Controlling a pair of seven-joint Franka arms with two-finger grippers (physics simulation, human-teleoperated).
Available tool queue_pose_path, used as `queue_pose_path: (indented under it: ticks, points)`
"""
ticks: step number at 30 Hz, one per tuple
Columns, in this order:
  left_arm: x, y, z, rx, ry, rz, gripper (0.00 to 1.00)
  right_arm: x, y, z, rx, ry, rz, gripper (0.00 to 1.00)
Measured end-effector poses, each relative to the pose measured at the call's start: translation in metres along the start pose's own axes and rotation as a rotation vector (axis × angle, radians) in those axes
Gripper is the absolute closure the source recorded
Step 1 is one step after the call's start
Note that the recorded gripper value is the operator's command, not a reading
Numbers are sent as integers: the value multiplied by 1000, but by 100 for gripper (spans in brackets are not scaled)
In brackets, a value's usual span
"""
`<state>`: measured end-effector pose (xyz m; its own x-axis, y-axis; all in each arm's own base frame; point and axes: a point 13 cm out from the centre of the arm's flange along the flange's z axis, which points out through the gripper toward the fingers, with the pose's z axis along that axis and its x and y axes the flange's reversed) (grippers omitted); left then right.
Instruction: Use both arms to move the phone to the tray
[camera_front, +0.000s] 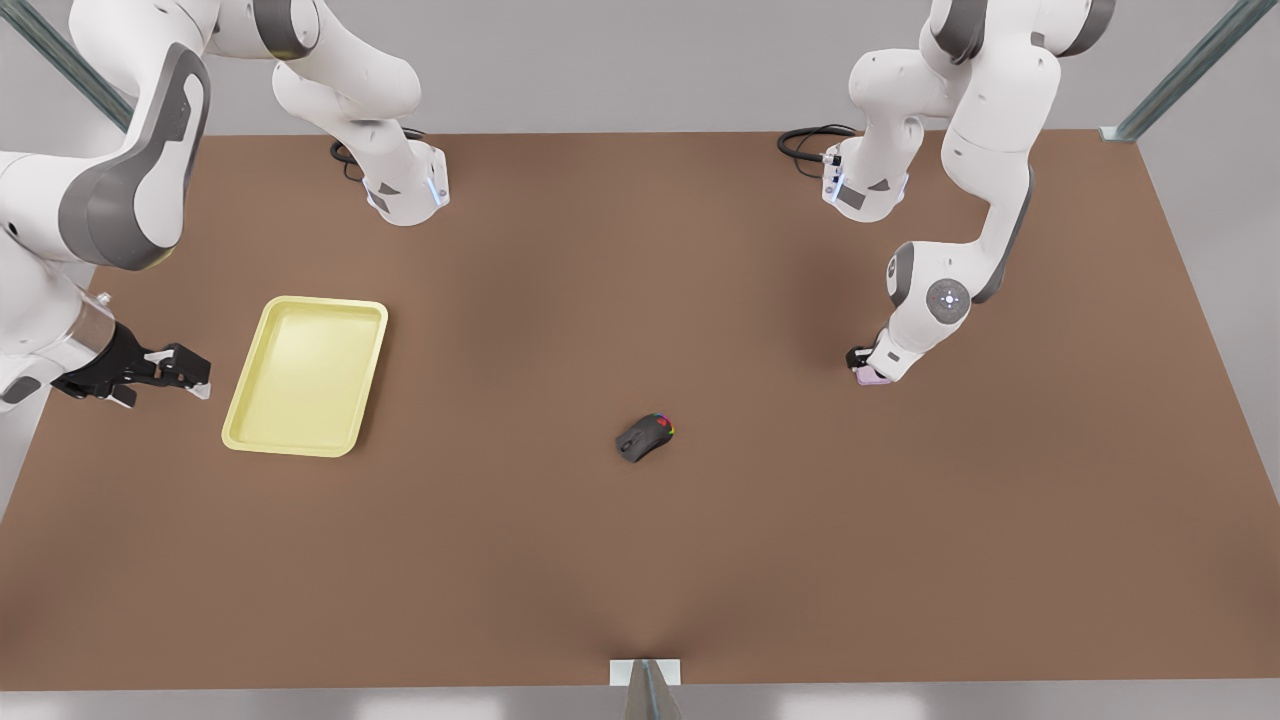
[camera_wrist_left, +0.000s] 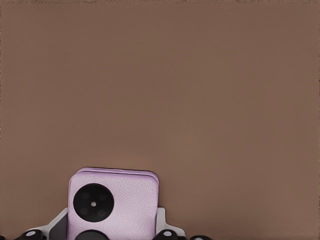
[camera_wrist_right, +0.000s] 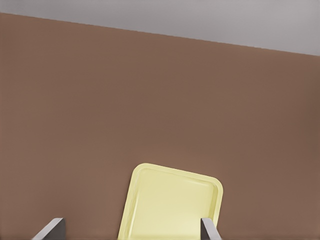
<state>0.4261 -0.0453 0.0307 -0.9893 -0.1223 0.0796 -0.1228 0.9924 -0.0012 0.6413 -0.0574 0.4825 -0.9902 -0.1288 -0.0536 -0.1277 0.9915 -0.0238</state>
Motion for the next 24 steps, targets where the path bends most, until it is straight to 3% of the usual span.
queue_pose_path:
  ticks: [5, 12, 17, 24]
  points:
    - [-42, -37, -34, 17, -74, 51, 21, 1, -1, -3, 1, -2, 2, 0]
    - [-102, -235, -107, 51, -150, 295, 21, 1, 0, -1, 1, 3, -1, 0]
    - [-85, -397, -116, 59, -134, 442, 21, 1, 1, 0, 1, 2, -3, 0]
    - [-34, -544, -90, 42, -135, 550, 21, 0, 1, 1, 0, 3, -3, 0]
